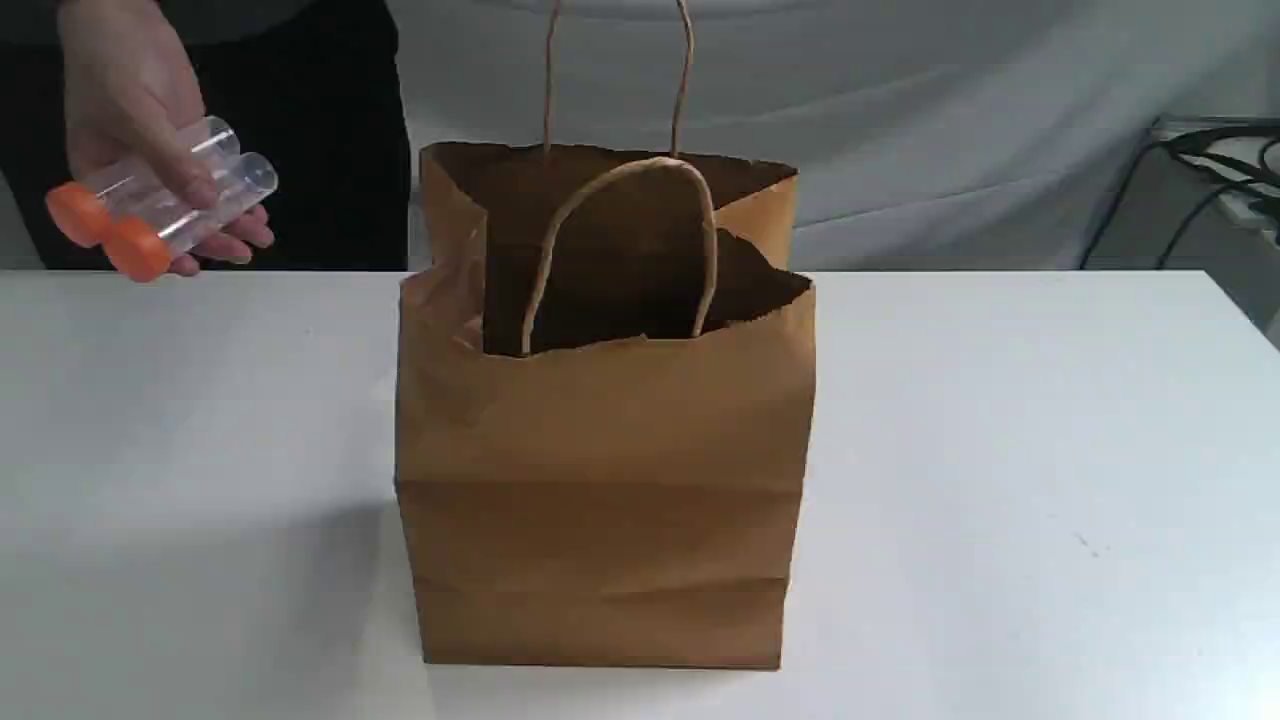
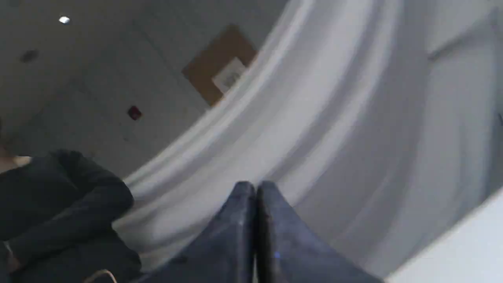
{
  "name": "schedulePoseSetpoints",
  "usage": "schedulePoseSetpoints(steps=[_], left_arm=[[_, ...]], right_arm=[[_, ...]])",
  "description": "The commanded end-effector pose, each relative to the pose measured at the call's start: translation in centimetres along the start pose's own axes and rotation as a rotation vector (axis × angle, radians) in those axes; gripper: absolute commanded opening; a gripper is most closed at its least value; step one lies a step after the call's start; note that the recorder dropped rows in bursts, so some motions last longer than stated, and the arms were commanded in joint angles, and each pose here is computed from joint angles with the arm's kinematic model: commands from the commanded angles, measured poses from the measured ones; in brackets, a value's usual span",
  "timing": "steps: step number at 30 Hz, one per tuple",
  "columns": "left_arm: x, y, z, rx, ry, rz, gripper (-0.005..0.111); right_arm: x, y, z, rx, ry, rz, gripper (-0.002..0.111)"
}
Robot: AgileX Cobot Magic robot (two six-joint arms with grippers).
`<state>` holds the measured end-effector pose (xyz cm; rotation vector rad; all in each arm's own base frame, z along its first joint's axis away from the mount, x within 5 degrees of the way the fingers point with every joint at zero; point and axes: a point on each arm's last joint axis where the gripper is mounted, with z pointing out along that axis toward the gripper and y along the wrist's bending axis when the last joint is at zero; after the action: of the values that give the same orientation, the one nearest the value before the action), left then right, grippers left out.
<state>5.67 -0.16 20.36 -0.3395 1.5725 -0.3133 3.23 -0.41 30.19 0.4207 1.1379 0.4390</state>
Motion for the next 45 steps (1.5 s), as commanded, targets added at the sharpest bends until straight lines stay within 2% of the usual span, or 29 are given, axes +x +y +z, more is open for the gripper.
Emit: schedulePoseSetpoints(steps=[1, 3, 7, 12, 16, 19, 22, 28, 36, 40, 45], left_arm=[[0.1, 0.0, 0.0, -0.001, 0.005, -0.007, 0.0], [0.1, 0.0, 0.0, -0.001, 0.005, -0.007, 0.0], [0.1, 0.0, 0.0, -0.001, 0.005, -0.007, 0.0], [0.1, 0.0, 0.0, -0.001, 0.005, -0.007, 0.0], [0.1, 0.0, 0.0, -0.001, 0.005, -0.007, 0.0], [0.1, 0.0, 0.0, -0.001, 0.005, -0.007, 0.0], [0.1, 0.0, 0.0, -0.001, 0.005, -0.007, 0.0], [0.1, 0.0, 0.0, -0.001, 0.005, -0.007, 0.0], [0.1, 0.0, 0.0, -0.001, 0.005, -0.005, 0.0], [0.1, 0.0, 0.0, -0.001, 0.005, -0.005, 0.0], [0.1, 0.0, 0.0, -0.001, 0.005, -0.005, 0.0]], right_arm=[[-3.0, 2.2, 0.9, -0.022, -0.009, -0.255, 0.0], [-4.3, 3.1, 1.8, -0.018, 0.001, -0.348, 0.0], [-6.3, 4.7, 4.2, -0.039, 0.025, -0.427, 0.0], [-6.4, 6.3, 8.0, -0.122, 0.251, -0.587, 0.0], [-4.6, 8.7, 11.0, -0.337, 0.53, -0.767, 0.0], [-3.0, 10.6, 12.4, -0.515, 0.674, -0.842, 0.0], [-1.0, 12.4, 13.9, -0.644, 0.805, -0.869, 0.0], [3.2, 13.9, 16.2, -0.728, 1.051, -0.869, 0.0], [6.8, 15.2, 17.1, -0.869, 1.212, -0.734, 0.001], [7.6, 15.3, 17.0, -0.918, 1.245, -0.714, 0.019], [7.7, 15.5, 17.6, -0.895, 1.196, -0.709, 0.056]])
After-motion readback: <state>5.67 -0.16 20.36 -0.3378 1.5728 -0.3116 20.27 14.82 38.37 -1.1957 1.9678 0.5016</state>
